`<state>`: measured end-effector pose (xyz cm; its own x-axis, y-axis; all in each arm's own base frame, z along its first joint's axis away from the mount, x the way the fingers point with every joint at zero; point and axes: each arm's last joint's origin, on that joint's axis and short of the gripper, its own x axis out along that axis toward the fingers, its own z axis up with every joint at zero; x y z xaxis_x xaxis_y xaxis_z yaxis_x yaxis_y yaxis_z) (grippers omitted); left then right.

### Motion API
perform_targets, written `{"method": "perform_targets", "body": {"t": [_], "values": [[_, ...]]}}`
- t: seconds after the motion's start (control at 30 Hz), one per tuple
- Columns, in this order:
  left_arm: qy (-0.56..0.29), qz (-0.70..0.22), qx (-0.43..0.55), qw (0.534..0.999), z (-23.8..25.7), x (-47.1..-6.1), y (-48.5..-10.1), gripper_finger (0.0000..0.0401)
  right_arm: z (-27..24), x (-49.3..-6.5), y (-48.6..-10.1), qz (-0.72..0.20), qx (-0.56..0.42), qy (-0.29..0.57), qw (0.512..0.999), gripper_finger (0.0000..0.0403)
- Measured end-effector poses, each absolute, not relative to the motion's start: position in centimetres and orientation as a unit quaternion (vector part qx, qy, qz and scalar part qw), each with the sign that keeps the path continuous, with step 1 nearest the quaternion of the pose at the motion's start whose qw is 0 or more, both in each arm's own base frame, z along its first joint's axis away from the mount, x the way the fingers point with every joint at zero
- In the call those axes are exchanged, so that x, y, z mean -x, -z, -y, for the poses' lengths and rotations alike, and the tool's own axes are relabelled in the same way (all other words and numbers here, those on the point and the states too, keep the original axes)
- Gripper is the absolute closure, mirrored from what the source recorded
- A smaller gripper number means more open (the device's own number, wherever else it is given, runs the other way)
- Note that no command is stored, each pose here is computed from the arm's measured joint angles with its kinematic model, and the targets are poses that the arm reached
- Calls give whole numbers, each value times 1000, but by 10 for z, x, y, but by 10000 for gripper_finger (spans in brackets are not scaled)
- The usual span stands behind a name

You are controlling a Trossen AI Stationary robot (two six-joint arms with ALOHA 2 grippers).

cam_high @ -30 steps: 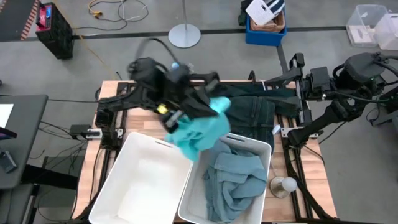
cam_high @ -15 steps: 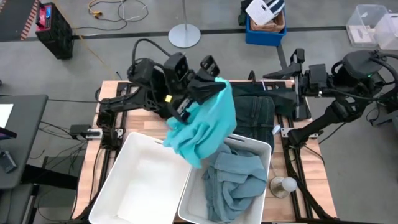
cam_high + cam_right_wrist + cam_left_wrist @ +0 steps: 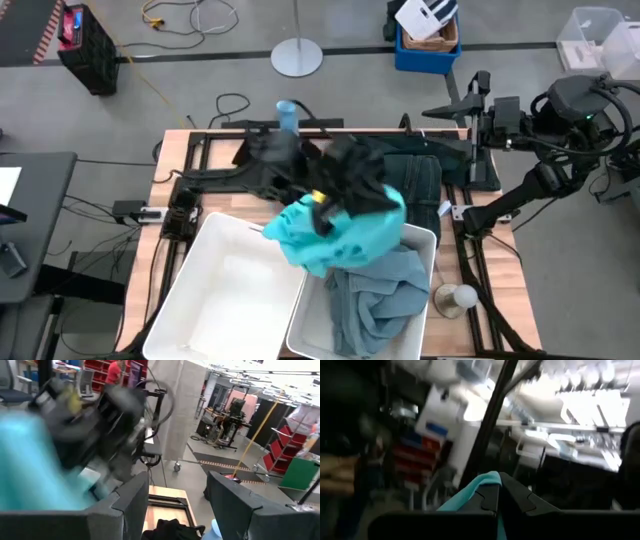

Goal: Sort clothes
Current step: Put the light blue shorts into the right white bin

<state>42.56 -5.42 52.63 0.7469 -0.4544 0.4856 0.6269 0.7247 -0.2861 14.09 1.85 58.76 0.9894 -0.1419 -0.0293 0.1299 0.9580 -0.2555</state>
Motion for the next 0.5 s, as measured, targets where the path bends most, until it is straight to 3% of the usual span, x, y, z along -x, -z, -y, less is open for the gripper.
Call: {"method": "perform_targets", "body": {"t": [0.27, 0.5], "values": [[335, 11, 245, 910, 67, -470, -462, 401, -18, -141, -586, -31, 128, 71, 989, 184], [310, -168, 220, 910, 74, -477, -414, 401, -18, -141, -584, -40, 126, 69, 989, 184]]}}
